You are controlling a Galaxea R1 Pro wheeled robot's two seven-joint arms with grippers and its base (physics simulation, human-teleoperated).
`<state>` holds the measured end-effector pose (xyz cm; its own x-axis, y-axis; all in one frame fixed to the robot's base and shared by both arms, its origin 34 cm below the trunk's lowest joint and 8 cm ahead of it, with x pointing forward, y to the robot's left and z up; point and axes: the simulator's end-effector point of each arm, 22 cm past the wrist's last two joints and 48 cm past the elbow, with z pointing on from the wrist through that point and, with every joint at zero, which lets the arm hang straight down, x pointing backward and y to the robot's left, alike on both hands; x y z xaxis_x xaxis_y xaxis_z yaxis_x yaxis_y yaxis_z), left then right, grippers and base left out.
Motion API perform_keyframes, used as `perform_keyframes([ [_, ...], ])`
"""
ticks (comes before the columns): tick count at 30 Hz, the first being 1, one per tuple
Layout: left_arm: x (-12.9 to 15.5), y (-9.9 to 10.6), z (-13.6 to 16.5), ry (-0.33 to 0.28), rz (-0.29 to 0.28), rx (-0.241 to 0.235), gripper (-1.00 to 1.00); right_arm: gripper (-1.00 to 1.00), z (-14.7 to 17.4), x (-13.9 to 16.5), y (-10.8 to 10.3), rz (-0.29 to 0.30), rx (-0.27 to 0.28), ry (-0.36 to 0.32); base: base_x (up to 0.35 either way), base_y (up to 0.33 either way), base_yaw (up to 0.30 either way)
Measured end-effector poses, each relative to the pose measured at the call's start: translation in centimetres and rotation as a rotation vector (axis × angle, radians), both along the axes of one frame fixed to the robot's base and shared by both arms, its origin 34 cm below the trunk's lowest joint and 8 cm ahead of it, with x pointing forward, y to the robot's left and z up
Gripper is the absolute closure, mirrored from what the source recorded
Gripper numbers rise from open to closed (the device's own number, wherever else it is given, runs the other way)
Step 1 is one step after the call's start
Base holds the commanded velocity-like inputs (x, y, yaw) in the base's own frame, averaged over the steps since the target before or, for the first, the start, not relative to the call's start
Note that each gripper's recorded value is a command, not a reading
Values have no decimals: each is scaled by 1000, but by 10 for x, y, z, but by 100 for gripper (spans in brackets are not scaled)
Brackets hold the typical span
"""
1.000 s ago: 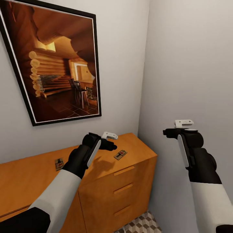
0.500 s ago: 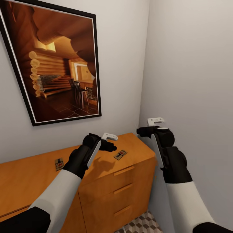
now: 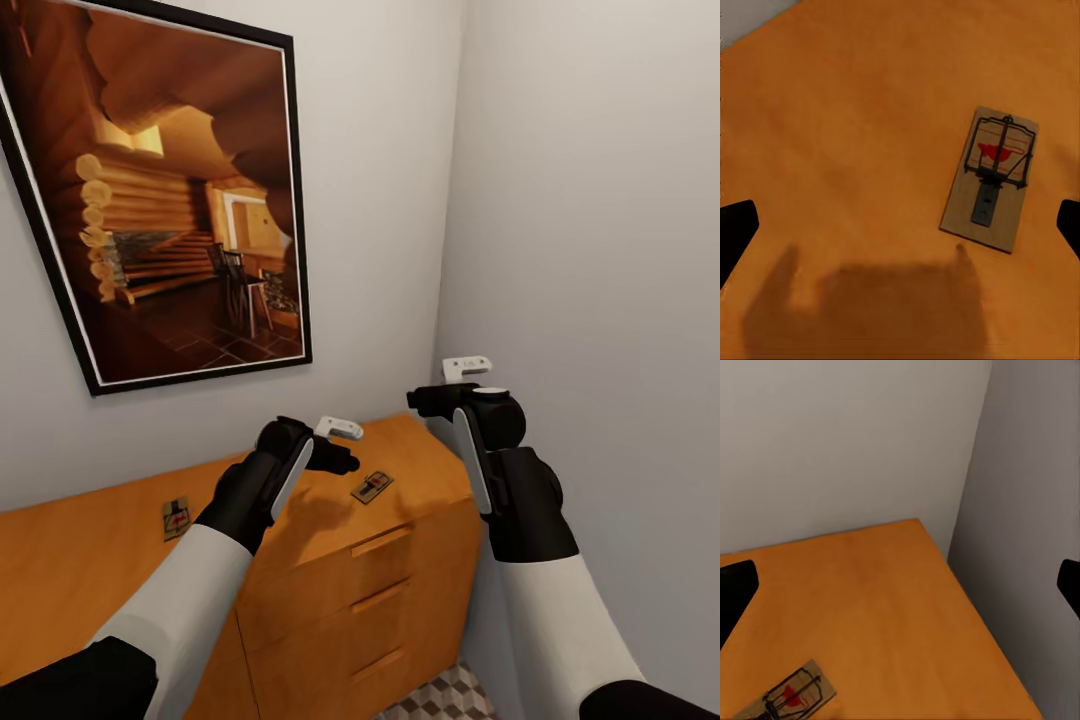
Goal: Take the four mousetraps from the cabinet in the bathroom and place them on the bathroom floor. Make sure all four end up on the same floor surface, and ensure that at least two of them are either under or directly next to the same bathroom sink.
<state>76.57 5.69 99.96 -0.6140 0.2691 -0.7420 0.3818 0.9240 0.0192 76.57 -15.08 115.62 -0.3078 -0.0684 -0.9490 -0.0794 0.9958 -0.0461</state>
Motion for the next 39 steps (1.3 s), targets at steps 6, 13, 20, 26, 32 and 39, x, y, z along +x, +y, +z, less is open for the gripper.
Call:
perform_keyframes([
  [6,0,2,-4,8,3,6,-100,-100,0,0,0,-2,-1,0,178,0,0],
  [13,0,1,-4,8,3,5,-100,-100,0,0,0,-2,-2,0,44,0,0],
  [20,0,1,-3,6,1,4,-100,-100,0,0,-1,-3,-3,-1,31,0,0],
  [26,-1,0,-3,6,-2,6,-100,-100,0,0,-1,-3,-3,-1,234,-14,0],
  [32,-3,-6,-5,2,-21,26,-100,-100,0,0,-1,-3,-4,-1,259,-49,0],
  [39,-6,-12,-7,-1,-42,48,-100,-100,0,0,-1,-3,-3,0,74,-14,0],
])
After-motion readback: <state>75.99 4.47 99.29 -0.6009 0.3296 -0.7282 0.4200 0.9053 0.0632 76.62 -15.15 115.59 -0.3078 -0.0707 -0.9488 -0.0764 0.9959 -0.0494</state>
